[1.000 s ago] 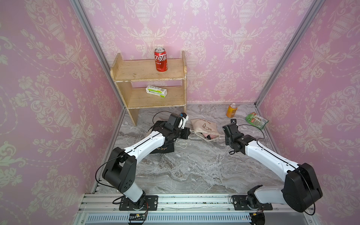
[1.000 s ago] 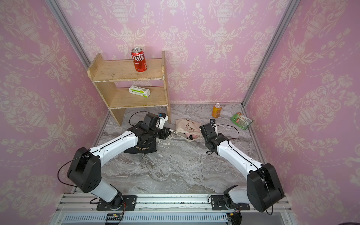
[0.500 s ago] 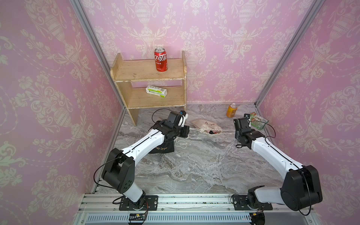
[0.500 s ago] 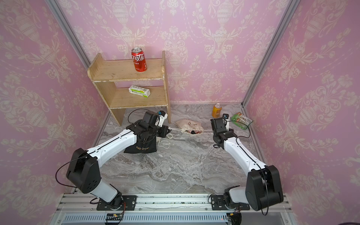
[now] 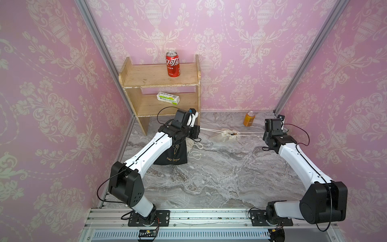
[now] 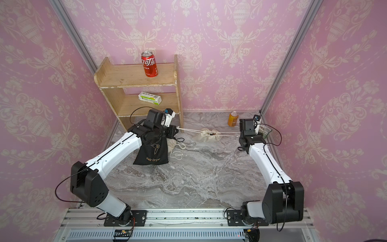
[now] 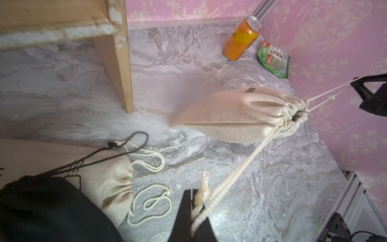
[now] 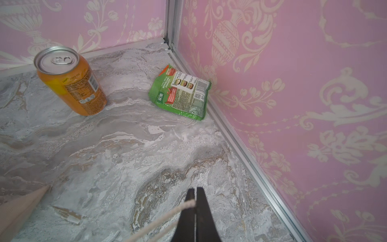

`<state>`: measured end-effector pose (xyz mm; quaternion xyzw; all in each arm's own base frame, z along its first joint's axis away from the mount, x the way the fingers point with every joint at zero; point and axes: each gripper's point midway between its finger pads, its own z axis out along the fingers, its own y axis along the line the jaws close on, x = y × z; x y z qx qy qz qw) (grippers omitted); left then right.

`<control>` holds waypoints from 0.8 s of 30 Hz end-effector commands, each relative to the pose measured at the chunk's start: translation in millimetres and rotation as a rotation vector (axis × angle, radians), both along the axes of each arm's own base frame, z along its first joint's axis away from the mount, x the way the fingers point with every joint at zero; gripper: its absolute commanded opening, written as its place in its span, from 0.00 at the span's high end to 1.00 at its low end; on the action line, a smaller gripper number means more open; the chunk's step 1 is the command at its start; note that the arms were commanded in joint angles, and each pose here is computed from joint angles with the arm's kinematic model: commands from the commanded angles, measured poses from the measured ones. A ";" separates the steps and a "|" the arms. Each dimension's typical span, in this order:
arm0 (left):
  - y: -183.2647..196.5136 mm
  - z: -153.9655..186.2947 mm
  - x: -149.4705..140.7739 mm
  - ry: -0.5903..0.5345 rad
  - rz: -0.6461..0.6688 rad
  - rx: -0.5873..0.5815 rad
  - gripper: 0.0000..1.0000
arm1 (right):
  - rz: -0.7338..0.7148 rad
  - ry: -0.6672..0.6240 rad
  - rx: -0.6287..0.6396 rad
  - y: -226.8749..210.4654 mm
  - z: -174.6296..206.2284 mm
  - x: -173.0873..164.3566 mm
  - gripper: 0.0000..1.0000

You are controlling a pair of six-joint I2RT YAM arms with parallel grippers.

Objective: Pack away hair dryers
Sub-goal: Pull the drawstrings on both sides of the drawstring bag.

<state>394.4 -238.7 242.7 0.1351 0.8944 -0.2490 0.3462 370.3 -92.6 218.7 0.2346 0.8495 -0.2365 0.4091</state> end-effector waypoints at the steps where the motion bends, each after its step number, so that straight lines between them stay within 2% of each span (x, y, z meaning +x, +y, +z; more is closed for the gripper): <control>1: 29.3 4.3 16.3 -0.012 0.070 0.087 1.00 | -0.072 0.002 -0.052 -20.2 15.1 -1.2 1.00; 9: 45.1 14.9 25.8 -0.014 0.088 0.103 1.00 | -0.101 -0.035 -0.041 -33.5 32.2 1.8 1.00; 18: 81.0 -6.6 31.7 0.041 0.156 0.123 1.00 | -0.129 -0.031 -0.031 -49.0 30.4 2.6 1.00; 24: 87.4 -18.7 36.5 0.065 0.171 0.112 1.00 | -0.112 -0.032 -0.009 -46.9 29.4 11.4 1.00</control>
